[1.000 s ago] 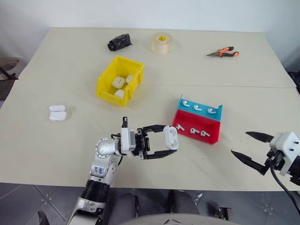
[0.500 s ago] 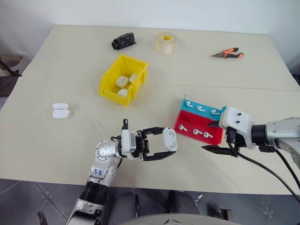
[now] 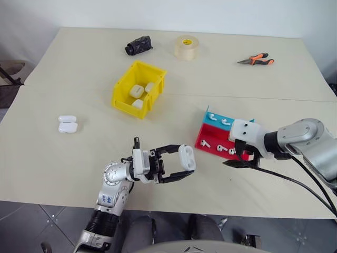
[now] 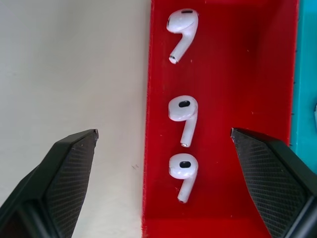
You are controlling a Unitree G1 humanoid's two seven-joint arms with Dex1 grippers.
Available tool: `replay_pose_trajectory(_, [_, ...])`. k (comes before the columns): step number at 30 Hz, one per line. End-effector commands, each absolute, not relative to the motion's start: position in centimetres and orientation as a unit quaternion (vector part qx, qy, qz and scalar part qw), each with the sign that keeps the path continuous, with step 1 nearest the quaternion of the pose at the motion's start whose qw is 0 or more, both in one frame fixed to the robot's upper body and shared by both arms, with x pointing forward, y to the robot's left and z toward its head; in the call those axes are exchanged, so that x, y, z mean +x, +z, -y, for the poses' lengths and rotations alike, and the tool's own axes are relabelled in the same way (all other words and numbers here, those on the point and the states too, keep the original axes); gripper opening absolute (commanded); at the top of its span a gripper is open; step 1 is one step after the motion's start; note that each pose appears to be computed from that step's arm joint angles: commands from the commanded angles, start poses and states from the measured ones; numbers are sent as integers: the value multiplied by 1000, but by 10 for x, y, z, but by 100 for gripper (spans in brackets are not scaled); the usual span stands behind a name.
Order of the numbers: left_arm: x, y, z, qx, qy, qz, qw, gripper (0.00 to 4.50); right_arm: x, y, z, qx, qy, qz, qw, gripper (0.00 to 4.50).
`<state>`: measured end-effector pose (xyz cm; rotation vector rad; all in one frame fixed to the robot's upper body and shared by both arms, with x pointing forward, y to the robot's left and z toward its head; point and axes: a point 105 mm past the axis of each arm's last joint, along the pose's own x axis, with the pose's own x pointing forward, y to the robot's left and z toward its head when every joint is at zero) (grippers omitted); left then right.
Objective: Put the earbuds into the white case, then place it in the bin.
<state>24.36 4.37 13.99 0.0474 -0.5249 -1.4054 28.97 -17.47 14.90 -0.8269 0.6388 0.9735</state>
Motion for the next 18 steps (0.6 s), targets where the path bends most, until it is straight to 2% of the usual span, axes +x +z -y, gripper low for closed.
replay_pose_trajectory(1, [239, 150, -43, 24, -632, 264, 729, 278, 294, 153, 175, -400, 441, -286, 750, 450])
replay_pose_trajectory(12, [241, 152, -44, 27, -625, 265, 734, 278, 298, 151, 187, -435, 429, -305, 730, 450])
replay_pose_trajectory(15, [242, 153, -44, 28, -624, 265, 735, 278, 297, 149, 189, -434, 428, -308, 731, 386])
replay_pose_trajectory(18, [242, 153, -44, 29, -624, 265, 735, 278, 297, 148, 189, -433, 427, -309, 731, 287])
